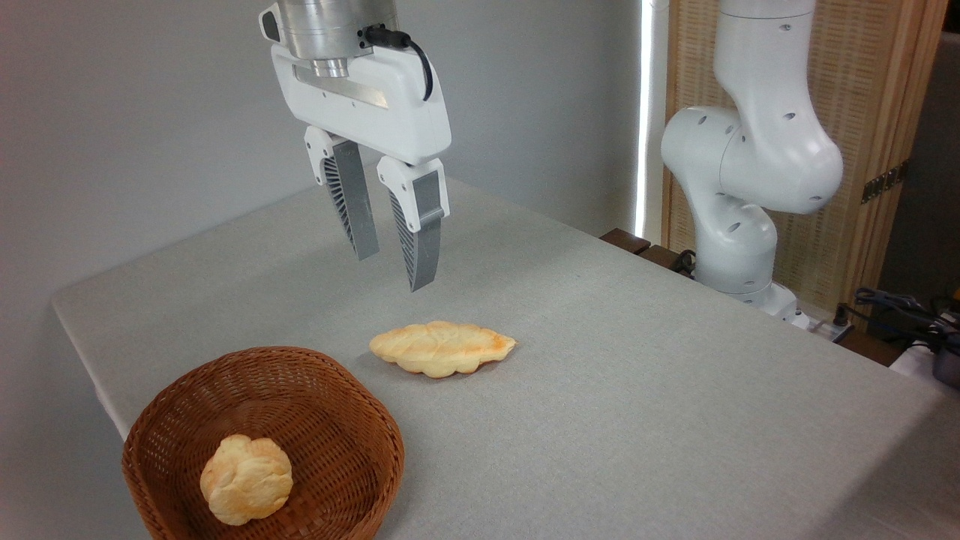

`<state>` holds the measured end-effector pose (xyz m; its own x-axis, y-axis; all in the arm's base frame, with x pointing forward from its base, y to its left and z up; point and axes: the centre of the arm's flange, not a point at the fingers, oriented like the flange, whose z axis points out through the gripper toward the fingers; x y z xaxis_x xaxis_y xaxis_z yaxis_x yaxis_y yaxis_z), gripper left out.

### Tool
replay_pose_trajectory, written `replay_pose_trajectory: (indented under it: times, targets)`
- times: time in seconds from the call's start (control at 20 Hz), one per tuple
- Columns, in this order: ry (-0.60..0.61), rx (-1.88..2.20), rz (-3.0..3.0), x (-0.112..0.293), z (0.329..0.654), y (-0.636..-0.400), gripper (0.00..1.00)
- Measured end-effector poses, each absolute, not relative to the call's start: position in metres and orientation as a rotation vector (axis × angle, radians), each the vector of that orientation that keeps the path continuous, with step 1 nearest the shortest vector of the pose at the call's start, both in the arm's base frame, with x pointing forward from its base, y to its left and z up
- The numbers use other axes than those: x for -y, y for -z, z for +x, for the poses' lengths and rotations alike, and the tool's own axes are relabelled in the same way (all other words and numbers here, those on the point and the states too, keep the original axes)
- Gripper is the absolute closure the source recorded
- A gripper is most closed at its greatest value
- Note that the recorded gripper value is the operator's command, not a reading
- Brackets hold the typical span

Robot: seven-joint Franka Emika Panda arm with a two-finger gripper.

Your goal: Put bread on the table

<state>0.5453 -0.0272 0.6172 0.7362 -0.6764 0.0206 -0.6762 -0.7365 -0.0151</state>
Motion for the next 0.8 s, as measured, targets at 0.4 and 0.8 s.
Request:
replay_pose_trajectory:
  times: [0.4,0.8]
  targets:
    - [0.042,-1.128,-2.926,0.0238,0.5450,-0.6183,0.00]
    - [0.043,-1.128,-2.926,0.0235,0.5450,-0.6184,0.00]
